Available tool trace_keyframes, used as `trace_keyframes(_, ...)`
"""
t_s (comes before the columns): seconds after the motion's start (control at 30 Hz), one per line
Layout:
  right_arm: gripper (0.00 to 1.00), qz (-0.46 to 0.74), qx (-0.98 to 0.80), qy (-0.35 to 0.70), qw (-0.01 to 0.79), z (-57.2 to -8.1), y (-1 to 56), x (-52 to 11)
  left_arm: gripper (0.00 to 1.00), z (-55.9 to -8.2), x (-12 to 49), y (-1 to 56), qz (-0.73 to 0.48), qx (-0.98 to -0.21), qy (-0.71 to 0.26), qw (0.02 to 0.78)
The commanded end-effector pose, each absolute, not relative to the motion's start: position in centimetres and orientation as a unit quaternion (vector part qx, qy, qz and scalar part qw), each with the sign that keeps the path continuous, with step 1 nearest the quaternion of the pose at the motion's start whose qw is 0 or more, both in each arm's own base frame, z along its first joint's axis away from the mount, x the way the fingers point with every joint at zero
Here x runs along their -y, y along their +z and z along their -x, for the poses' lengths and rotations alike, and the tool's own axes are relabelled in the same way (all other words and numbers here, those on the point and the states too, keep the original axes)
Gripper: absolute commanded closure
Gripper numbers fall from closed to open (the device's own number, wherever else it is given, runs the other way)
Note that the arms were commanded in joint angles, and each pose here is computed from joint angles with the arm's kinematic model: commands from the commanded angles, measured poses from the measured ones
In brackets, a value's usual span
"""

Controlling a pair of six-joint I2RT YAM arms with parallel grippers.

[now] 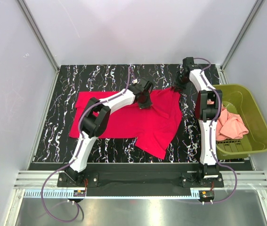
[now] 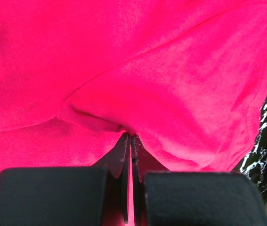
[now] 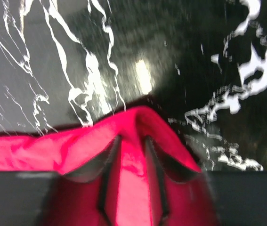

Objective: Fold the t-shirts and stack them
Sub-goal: Fold the tshirt

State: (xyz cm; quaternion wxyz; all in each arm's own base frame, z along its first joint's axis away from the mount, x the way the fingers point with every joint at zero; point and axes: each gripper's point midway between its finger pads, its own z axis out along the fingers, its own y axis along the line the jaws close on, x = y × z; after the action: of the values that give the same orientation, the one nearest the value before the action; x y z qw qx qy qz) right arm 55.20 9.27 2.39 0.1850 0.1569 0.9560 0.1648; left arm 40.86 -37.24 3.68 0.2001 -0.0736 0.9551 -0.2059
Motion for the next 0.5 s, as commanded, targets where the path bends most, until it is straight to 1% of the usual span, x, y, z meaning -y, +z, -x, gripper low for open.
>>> trace_keyframes(0.0, 0.75, -0.161, -0.945, 0.178, 0.221, -57.5, 4.1, -9.3, 1.0, -41.5, 37.4, 5.7, 0.058, -0.95, -0.208, 0.226)
trace_keyframes(0.03, 0.81, -0.162, -0.945, 0.174, 0.224, -57.6, 4.2, -9.3, 1.0, -41.4, 37.3, 6.2, 0.056, -0.949, -0.21, 0.229)
trace_keyframes(0.07, 0.92, -0.165, -0.945, 0.164, 0.229, -57.8, 4.3, -8.9, 1.0, -41.2, 37.2, 6.5, 0.054, -0.949, -0.21, 0.23)
trace_keyframes(0.17, 1.0, -0.167, -0.946, 0.155, 0.232, -58.0, 4.6, -8.4, 1.0, -40.5, 36.5, 6.8, 0.048, -0.95, -0.207, 0.228)
trace_keyframes(0.47, 1.0, -0.167, -0.943, 0.148, 0.247, -58.7, 5.2, -7.9, 1.0, -37.8, 35.1, 5.8, 0.035, -0.959, -0.201, 0.199)
